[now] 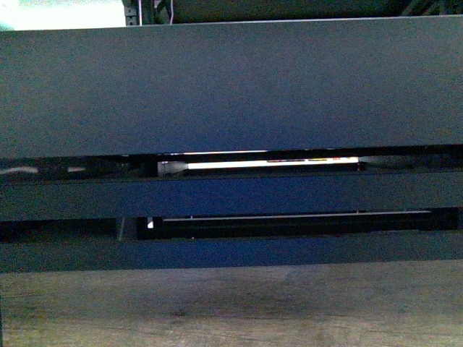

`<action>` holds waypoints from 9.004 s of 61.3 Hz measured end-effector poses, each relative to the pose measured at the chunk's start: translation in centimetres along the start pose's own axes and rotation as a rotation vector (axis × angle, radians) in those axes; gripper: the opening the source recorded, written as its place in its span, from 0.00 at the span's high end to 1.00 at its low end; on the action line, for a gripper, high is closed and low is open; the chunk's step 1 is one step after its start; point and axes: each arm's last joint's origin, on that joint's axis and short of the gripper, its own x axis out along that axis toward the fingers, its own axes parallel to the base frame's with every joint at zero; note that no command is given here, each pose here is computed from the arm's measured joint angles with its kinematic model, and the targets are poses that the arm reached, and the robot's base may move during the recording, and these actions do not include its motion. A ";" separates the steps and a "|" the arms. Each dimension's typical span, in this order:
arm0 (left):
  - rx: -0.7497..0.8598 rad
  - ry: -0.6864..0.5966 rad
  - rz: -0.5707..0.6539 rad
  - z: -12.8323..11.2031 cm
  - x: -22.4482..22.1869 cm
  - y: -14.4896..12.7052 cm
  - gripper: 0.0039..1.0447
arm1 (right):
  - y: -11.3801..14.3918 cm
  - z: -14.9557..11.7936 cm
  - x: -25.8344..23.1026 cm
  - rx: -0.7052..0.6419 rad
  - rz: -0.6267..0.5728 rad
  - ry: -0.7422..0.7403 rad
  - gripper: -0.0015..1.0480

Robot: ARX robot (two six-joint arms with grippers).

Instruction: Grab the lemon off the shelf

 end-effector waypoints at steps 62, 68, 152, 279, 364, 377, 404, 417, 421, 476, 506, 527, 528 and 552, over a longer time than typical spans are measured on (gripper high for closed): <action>0.000 0.000 -0.001 0.0 0.0 0.0 0.07 | 0.0 0.0 0.0 0.001 0.000 0.000 0.02; 0.000 0.000 0.000 0.0 0.0 0.0 0.07 | 0.0 0.0 0.0 0.000 0.000 0.000 0.02; 0.000 0.000 -0.001 0.0 0.0 0.0 0.07 | 0.0 0.0 0.0 0.000 0.000 0.000 0.02; -1.312 0.302 -0.020 11.7 24.2 18.6 0.07 | 0.0 0.0 0.0 0.000 0.000 0.000 0.02; -0.862 0.437 -0.563 15.4 23.2 5.0 0.94 | 0.0 0.0 0.0 0.000 0.000 0.000 0.02; -0.794 0.531 -0.709 14.5 24.6 -0.8 0.94 | 0.0 0.0 0.0 0.000 0.000 0.000 0.02; -0.759 0.608 -0.833 11.1 27.9 -9.6 0.94 | 0.0 0.0 0.0 0.000 0.000 0.000 0.02; -0.771 0.641 -0.869 9.8 29.0 -12.2 0.94 | 0.0 0.0 0.0 0.000 0.000 0.000 0.02; -0.772 0.642 -0.880 9.7 29.3 -12.9 0.94 | 0.0 0.0 0.0 0.000 0.000 0.000 0.02; -0.784 0.650 -0.862 8.4 30.9 -15.1 0.94 | -1.7 0.8 6.3 0.196 -0.126 0.463 0.02; -0.782 0.650 -0.864 8.3 31.0 -15.1 0.94 | -4.4 -11.2 27.4 0.225 -0.057 0.971 0.02; -0.782 0.650 -0.864 8.3 31.0 -15.1 0.94 | -0.6 -14.9 34.7 0.207 -0.011 0.972 0.02; -0.782 0.650 -0.864 8.3 31.0 -15.1 0.94 | -0.4 -15.1 34.9 0.207 -0.009 0.971 0.02; -0.782 0.650 -0.864 8.3 31.0 -15.1 0.94 | 2.5 -18.2 38.7 0.157 0.015 0.978 0.02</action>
